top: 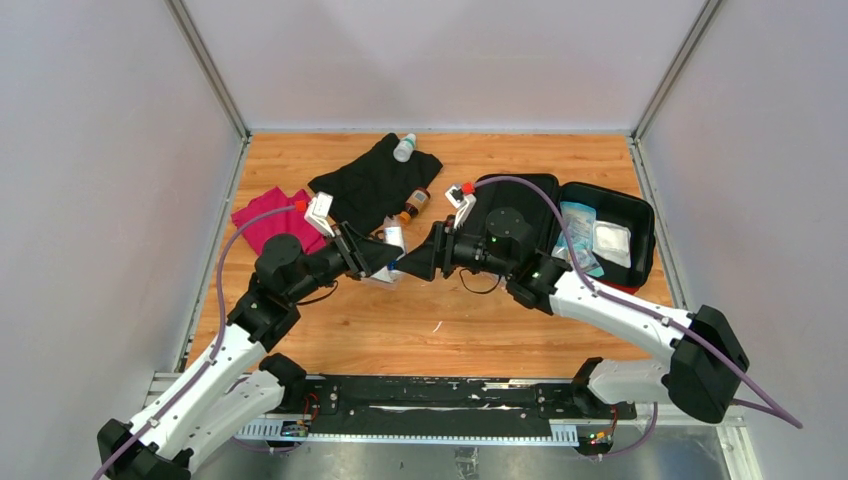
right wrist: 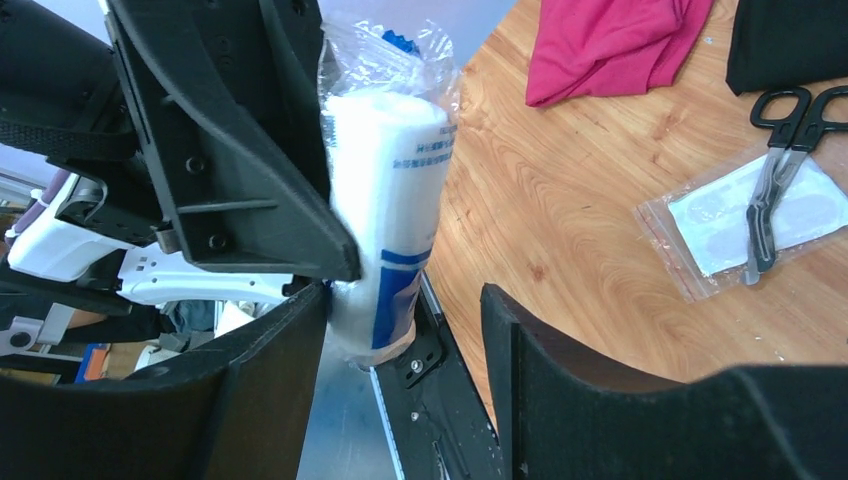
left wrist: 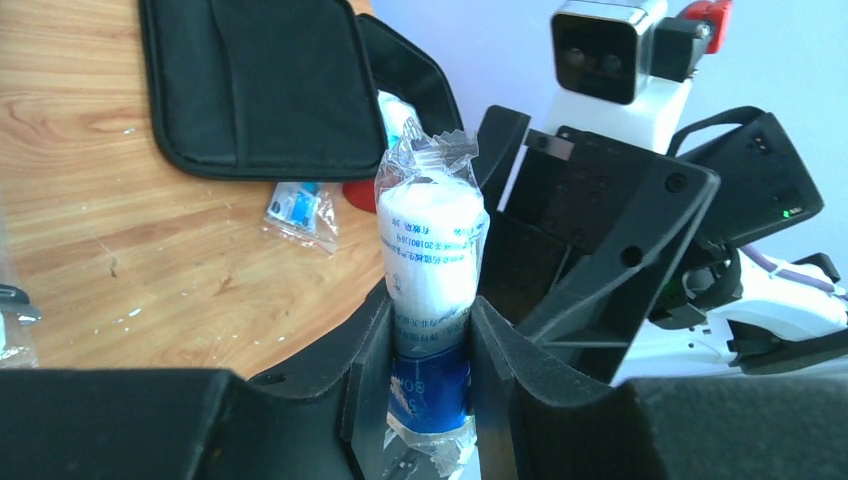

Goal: Organize the medicine kit

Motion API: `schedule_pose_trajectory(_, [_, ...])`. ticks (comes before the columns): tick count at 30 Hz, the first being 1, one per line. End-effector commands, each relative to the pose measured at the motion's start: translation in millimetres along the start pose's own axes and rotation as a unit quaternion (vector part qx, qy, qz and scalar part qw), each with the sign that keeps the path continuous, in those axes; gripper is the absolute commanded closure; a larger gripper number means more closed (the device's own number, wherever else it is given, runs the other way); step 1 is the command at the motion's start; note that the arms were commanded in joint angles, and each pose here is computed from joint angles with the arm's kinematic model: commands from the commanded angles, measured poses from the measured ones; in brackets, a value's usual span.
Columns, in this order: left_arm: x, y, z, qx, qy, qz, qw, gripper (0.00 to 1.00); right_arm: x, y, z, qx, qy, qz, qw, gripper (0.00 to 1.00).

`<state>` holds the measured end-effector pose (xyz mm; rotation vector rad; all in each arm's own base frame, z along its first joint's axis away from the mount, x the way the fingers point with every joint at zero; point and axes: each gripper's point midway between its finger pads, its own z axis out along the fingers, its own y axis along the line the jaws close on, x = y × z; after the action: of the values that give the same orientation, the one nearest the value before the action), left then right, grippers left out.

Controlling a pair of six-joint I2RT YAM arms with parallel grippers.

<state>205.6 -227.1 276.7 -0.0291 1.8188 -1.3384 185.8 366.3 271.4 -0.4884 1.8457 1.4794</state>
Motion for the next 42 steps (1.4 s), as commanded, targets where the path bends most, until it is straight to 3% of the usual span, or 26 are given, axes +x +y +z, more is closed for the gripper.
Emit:
schedule_pose_trajectory(1, [0.7,-15.2,-1.6,0.032,0.006,-0.003,0.999,0.64,-10.6,22.9,8.7,-0.043,-0.009,-0.012,0.999,0.4])
schedule_pose_trajectory(8, [1.3,-13.7,-3.9,0.031,0.001,-0.004,1.0,0.62,-14.2,23.8,13.9,-0.047,-0.015,-0.006,0.999,0.64])
schedule_pose_trajectory(9, [1.3,-13.2,-3.7,0.03,0.001,-0.005,1.0,0.59,-13.4,20.8,13.9,-0.04,-0.014,-0.006,0.999,0.7])
schedule_pose_trajectory(13, [-2.6,-17.6,-2.3,0.033,0.0,-0.002,0.999,0.42,-11.1,5.5,10.2,0.004,-0.014,-0.006,1.0,0.77])
schedule_pose_trajectory(17, [-7.3,-26.0,-1.9,0.045,0.001,0.021,0.999,0.26,-4.1,-36.5,-4.8,0.126,-0.001,-0.013,0.992,0.87])
schedule_pose_trajectory(21, [0.1,-13.4,2.3,0.024,0.022,0.043,0.999,0.13,-3.9,-91.7,-53.6,0.284,0.018,-0.049,0.958,0.88])
schedule_pose_trajectory(24, [10.6,16.2,-1.6,-0.046,0.051,0.064,0.996,0.09,-18.5,-134.0,-113.3,0.413,0.021,-0.073,0.907,0.88])
schedule_pose_trajectory(28, [14.8,46.8,-17.7,-0.138,0.086,0.107,0.981,0.07,-42.0,-179.9,-200.8,0.541,-0.009,-0.058,0.839,0.88])
schedule_pose_trajectory(32, [18.0,63.7,-32.1,-0.188,0.115,0.138,0.966,0.06,-54.6,-221.5,-265.1,0.611,-0.038,0.003,0.791,0.89])
schedule_pose_trajectory(37, [28.9,68.4,-40.9,-0.195,0.143,0.14,0.96,0.06,-61.6,-264.6,-304.5,0.648,-0.011,0.054,0.759,0.88])
schedule_pose_trajectory(42, [49.5,68.6,-44.1,-0.166,0.155,0.111,0.968,0.08,-52.8,-307.6,-307.6,0.647,0.053,0.108,0.753,0.84])
